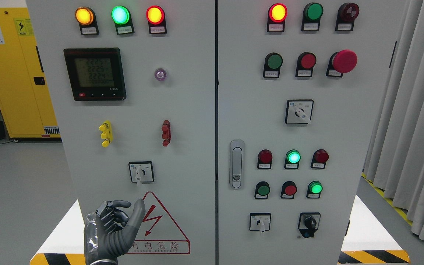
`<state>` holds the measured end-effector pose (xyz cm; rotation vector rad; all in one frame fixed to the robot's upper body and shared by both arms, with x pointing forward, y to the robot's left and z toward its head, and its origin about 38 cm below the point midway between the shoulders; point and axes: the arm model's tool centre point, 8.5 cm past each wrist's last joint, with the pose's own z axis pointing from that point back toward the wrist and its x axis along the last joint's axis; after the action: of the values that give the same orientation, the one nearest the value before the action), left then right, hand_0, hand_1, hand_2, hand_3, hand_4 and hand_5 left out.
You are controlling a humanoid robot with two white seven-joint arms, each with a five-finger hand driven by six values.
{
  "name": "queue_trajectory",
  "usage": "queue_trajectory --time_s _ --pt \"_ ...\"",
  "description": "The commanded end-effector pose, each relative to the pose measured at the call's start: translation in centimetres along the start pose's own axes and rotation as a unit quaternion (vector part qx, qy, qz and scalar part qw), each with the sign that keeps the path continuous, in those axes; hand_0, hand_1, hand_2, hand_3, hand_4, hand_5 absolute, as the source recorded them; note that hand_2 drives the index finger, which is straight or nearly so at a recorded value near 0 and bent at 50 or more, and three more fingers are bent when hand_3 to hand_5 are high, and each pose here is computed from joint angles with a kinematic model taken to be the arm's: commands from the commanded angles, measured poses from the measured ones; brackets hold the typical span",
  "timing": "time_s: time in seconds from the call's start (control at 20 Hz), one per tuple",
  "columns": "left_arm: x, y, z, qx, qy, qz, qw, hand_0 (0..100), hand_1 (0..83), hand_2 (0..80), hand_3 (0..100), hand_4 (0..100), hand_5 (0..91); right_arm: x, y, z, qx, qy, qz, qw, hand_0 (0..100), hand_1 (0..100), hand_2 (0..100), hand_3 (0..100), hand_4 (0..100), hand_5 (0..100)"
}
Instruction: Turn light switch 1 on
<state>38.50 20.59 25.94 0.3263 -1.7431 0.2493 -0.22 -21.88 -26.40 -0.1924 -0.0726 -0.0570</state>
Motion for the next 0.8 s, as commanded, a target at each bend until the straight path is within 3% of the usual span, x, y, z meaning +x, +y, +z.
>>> queue_trajectory --time_s 0.0,0.75 --pt "0.57 -0.27 -0.58 0.001 -0.003 0.006 1.000 20 74.3 56.6 89 88 85.7 0.00 0.01 0.00 0.000 0.000 0.000 1.000 0 50 4 0 0 0" --pt "0.76 -0.69 -1.55 0.000 0.009 0.000 1.000 19 75.0 56.7 89 88 85.8 0.00 0.01 0.00 0.000 0.000 0.000 1.000 0 50 4 0 0 0"
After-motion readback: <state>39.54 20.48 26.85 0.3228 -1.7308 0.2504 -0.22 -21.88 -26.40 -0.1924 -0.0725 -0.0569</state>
